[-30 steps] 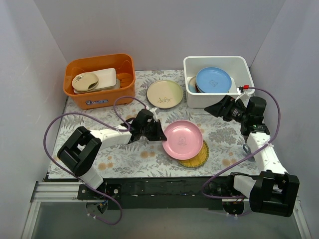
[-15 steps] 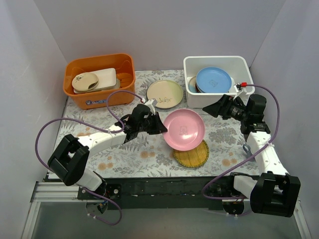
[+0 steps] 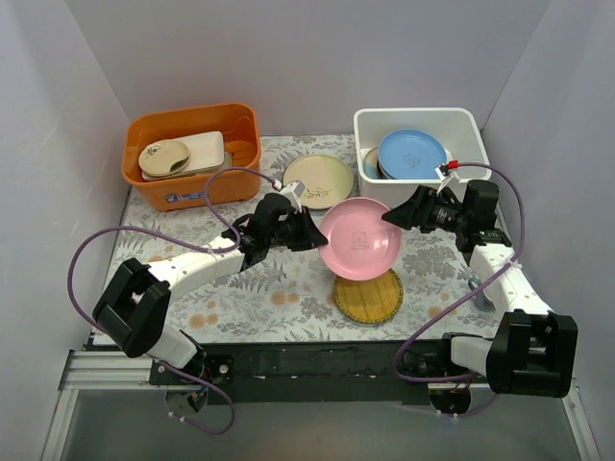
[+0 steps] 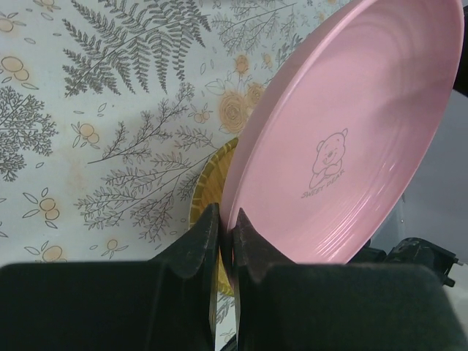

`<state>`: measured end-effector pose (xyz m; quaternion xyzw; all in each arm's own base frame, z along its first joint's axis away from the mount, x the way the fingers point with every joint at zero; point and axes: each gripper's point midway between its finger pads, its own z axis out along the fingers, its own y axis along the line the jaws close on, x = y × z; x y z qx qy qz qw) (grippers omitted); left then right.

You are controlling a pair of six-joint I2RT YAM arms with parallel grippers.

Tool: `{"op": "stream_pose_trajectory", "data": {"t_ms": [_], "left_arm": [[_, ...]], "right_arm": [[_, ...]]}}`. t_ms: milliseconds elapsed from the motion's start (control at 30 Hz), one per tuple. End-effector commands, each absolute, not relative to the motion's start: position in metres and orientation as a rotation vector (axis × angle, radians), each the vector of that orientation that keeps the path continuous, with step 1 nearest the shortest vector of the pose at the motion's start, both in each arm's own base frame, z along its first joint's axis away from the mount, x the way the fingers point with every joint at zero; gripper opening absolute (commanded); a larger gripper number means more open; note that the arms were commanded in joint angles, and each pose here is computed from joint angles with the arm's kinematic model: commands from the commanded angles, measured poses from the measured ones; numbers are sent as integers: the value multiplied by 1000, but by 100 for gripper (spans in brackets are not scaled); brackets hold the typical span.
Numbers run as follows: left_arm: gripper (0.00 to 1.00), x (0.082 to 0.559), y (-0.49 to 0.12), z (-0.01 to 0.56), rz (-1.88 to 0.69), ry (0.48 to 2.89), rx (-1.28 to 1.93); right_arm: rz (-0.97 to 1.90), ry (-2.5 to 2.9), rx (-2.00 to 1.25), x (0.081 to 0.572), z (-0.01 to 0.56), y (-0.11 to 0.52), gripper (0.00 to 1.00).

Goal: Place the plates into the plastic bin on the countertop
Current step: Pick up the plate at the center of the board, then place the plate in the plastic bin.

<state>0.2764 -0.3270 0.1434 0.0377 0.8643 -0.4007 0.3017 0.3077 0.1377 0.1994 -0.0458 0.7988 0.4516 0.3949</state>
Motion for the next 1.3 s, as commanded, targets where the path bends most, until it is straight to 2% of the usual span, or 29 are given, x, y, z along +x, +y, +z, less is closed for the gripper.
{"op": "stream_pose_trajectory", "data": {"t_ms": [0, 400, 533, 600, 633, 667, 933, 1033, 1100, 1267], "left_arm": [[0, 287, -336, 182, -1129, 2184, 99], [0, 287, -343, 180, -1159, 2194, 109], [0, 287, -343, 182, -1160, 2189, 107], [0, 287, -342, 182, -1161, 2188, 104], [0, 287, -342, 183, -1159, 2188, 103], [0, 286, -341, 182, -1158, 2191, 103], [0, 283, -337, 178, -1154, 2190, 95], [8, 282, -337, 178, -1161, 2190, 98], [19, 281, -338, 179, -1167, 2188, 102], [28, 279, -337, 178, -1169, 2188, 108]], "right_arm": [[1152, 1983, -207, 314, 213, 144, 86], [1210, 1987, -249, 311, 209, 151, 79], [1228, 1987, -258, 311, 208, 153, 69], [1239, 1987, -262, 311, 207, 154, 36], [1243, 1986, -265, 310, 206, 154, 5], [1248, 1987, -261, 310, 206, 154, 1], [1226, 1972, -252, 311, 208, 153, 1], [1228, 1969, -253, 311, 209, 153, 1], [1229, 1971, -250, 311, 208, 153, 1], [1232, 1969, -247, 310, 207, 153, 1]]}}
